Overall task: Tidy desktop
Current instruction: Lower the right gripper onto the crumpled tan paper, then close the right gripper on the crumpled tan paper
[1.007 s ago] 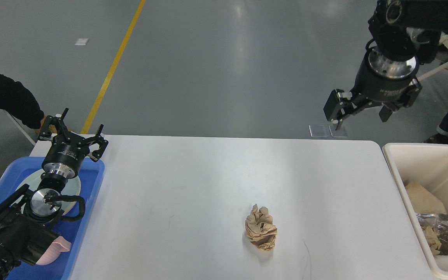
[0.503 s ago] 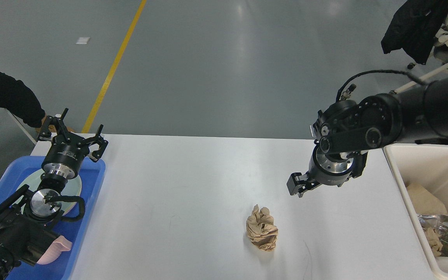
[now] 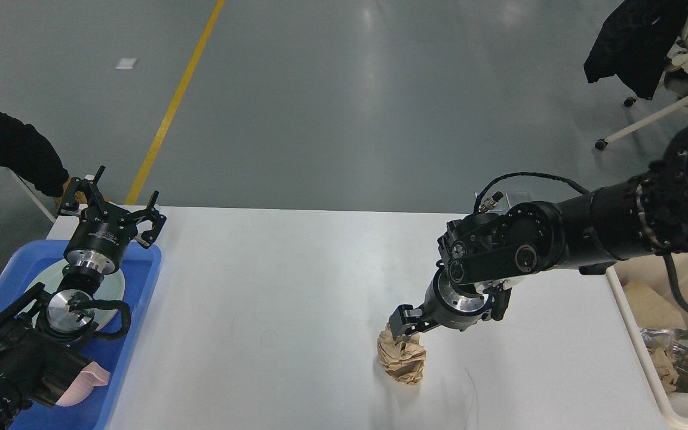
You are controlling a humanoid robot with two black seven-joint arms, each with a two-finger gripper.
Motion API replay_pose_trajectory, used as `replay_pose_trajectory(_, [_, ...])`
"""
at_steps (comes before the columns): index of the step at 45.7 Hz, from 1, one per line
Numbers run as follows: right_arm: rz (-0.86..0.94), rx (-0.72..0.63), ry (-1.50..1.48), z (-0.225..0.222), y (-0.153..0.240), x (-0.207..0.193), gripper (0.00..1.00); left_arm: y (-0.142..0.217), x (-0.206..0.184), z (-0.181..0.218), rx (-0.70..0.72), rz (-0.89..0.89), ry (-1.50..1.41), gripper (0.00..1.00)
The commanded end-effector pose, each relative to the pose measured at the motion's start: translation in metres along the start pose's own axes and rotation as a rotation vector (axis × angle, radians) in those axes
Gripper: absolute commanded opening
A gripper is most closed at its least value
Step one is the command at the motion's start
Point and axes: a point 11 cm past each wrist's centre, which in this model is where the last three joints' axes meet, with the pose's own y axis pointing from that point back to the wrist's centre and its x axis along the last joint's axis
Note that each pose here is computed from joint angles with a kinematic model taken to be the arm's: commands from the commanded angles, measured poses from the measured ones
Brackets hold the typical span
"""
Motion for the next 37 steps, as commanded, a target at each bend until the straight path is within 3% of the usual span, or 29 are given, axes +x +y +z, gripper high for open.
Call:
replay_pose_trajectory(1, [0.002, 0.026, -0.035, -0.004, -0.013, 0.003, 1.00, 0.000, 0.000, 0.000, 0.000, 0.000, 0.000, 0.96])
replay_pose_trajectory(21, [-0.026, 0.082, -0.191, 0.002, -0.059, -0.007, 1.00, 0.000, 0.000, 0.000, 0.000, 0.000, 0.000, 0.96])
replay_pose_trajectory(37, [-0.034, 0.101, -0.192, -0.004, -0.053, -0.003, 1.00, 0.000, 0.000, 0.000, 0.000, 0.000, 0.000, 0.96])
